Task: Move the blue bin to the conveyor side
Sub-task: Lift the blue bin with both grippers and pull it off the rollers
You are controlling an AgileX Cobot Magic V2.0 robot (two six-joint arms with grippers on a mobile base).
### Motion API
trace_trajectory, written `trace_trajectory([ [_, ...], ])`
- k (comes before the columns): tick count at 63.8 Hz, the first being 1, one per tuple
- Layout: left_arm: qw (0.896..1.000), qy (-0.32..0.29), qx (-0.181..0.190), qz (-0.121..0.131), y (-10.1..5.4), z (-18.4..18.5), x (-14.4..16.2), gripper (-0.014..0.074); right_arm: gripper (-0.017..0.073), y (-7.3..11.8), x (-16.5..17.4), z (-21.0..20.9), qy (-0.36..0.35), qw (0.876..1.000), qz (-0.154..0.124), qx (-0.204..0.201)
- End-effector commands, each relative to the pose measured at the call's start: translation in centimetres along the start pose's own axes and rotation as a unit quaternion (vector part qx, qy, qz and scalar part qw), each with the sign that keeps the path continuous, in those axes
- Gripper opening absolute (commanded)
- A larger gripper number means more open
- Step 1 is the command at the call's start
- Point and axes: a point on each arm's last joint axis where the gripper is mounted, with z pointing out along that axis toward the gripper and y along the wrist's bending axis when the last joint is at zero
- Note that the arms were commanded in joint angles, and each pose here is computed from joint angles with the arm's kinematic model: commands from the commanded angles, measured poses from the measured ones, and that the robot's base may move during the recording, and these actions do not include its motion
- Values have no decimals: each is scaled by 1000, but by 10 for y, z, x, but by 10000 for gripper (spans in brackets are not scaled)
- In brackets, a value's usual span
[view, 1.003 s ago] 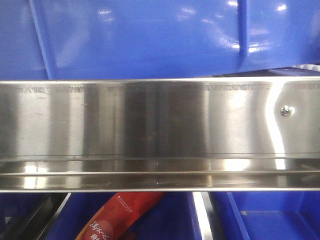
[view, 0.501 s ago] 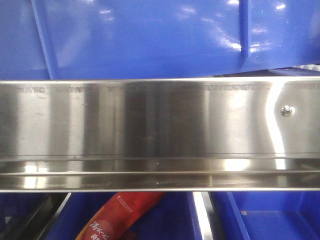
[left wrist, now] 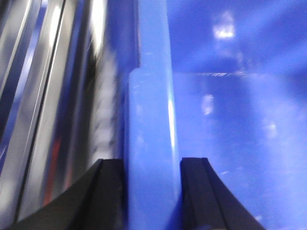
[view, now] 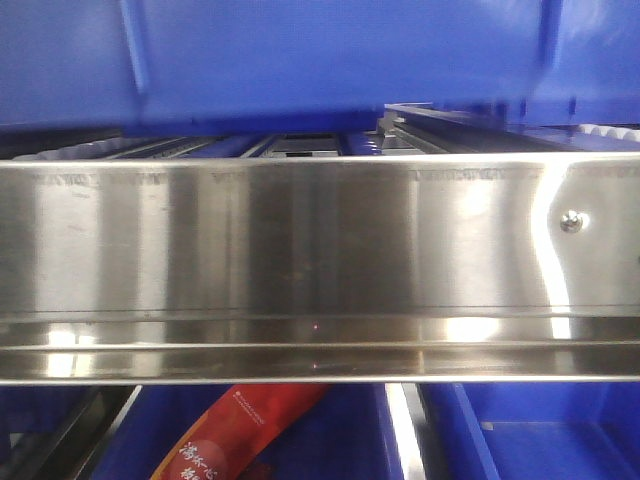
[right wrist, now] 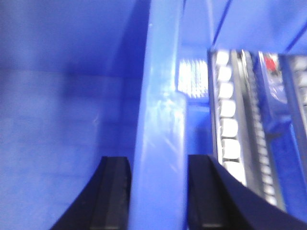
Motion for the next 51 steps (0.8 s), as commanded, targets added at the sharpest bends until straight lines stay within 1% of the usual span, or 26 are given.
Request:
trace_trajectory([
  [1, 998, -60, 9, -6, 0, -32, -13, -18, -84, -7, -6, -33, -70, 997, 1, 13],
  [8, 997, -71, 11, -7, 0, -43, -15, -18, -84, -7, -5, -46, -83, 996, 1, 12],
  [16, 997, -77, 13, -7, -1, -50, -14, -18, -89, -4, 0, -59, -92, 996, 4, 1],
  [21, 997, -82, 9, 2, -4, -53, -14, -18, -89, -3, 6, -67, -94, 996, 10, 0],
  [29, 995, -92, 9, 23, -14, -62, -10, -18, -89, -2, 22, -77, -86, 996, 15, -1],
  [38, 995, -95, 25, 17, -26, -69, -6, -18, -89, -1, 37, -87, -99, 995, 15, 1],
  [43, 994, -101, 35, 22, -30, -77, -4, -18, -89, -1, 43, -93, -106, 994, 15, 2],
  [48, 994, -104, 40, 22, -32, -84, 0, -18, -89, 0, 47, -100, -110, 994, 15, 2],
  [51, 993, -104, 41, 22, -30, -89, 4, -18, -89, 0, 48, -103, -113, 993, 14, 2],
])
